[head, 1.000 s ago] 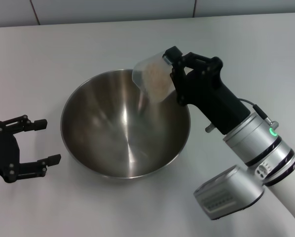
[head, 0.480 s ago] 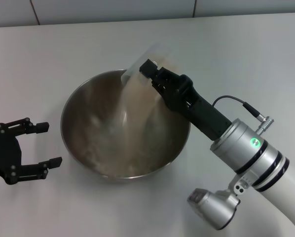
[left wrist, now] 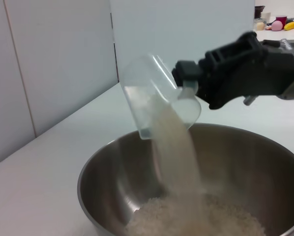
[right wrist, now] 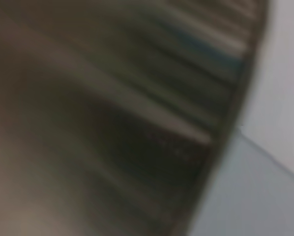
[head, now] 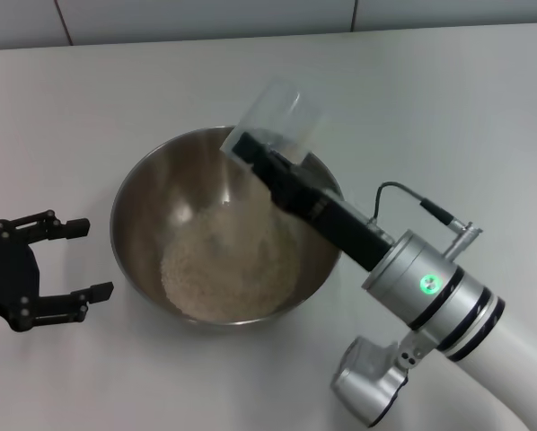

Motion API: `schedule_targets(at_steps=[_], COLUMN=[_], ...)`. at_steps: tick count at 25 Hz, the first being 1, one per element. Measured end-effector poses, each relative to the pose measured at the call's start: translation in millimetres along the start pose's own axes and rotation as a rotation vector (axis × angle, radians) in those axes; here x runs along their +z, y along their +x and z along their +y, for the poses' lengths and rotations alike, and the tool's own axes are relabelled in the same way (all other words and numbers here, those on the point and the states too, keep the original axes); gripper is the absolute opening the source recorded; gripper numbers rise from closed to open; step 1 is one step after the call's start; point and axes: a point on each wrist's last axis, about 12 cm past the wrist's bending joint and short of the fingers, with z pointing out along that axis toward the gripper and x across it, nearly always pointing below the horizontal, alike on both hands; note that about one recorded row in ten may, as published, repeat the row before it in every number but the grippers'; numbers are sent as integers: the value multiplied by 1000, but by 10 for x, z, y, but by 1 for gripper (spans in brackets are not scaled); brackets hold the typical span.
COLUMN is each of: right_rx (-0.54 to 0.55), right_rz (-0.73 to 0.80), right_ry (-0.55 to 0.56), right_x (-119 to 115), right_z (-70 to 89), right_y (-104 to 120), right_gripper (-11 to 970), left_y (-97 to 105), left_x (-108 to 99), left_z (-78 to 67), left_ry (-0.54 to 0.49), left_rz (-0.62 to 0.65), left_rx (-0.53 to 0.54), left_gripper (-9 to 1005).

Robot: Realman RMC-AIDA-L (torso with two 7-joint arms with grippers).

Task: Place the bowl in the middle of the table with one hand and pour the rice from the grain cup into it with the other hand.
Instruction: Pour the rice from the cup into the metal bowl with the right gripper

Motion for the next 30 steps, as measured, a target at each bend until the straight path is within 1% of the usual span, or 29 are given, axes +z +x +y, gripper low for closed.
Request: schedule_targets(at_steps=[4, 8, 10, 13, 14, 15, 16, 17, 18, 19, 21, 25, 27, 28, 29, 30], right_rx=[-194, -341, -393, -429, -422, -378, -320, -123, -123, 8, 309, 857, 1069, 1159, 1276, 1354], right_rz=[-40, -63, -65, -57, -46, -27, -4, 58, 58, 92, 156, 300, 358, 374, 394, 410], right_ry=[-20, -28, -27, -23, -23, -22, -21, -15, -15, -10, 3, 45, 76, 91, 114, 133], right_x=[6, 14, 21, 38, 48, 64, 83, 112, 112, 118, 108, 68, 38, 19, 4, -7], right_z=[8, 19, 23, 23, 16, -10, -45, -136, -136, -172, -216, -267, -275, -268, -255, -235], right_y=[-64, -91, -86, -64, -54, -50, -51, -52, -52, -44, -21, 36, 64, 73, 94, 121], right_gripper=[14, 14, 14, 14, 14, 14, 14, 14, 14, 14, 14, 14, 15, 15, 15, 15], left_y=[-6, -8, -8, -9, -10, -10, -10, -10, -11, -11, -21, -23, -23, -23, -23, -23], left_x=[5, 6, 5, 5, 5, 5, 5, 5, 4, 4, -3, -8, -11, -11, -11, -11], left_z=[6, 5, 4, 0, -3, -3, -3, -3, -3, -3, 1, 0, -2, -2, -2, -2], left_ry=[1, 3, 3, 7, 8, 8, 8, 8, 9, 9, 6, 4, 3, 3, 3, 3], left_rz=[0, -1, -1, -3, -4, -4, -4, -4, -4, -4, -6, -8, -8, -8, -8, -8], left_rx=[1, 0, 0, -2, -3, -3, -3, -3, -3, -3, 2, 3, 3, 3, 3, 3], left_gripper=[814, 814, 814, 814, 814, 814, 814, 814, 814, 814, 814, 814, 814, 814, 814, 814])
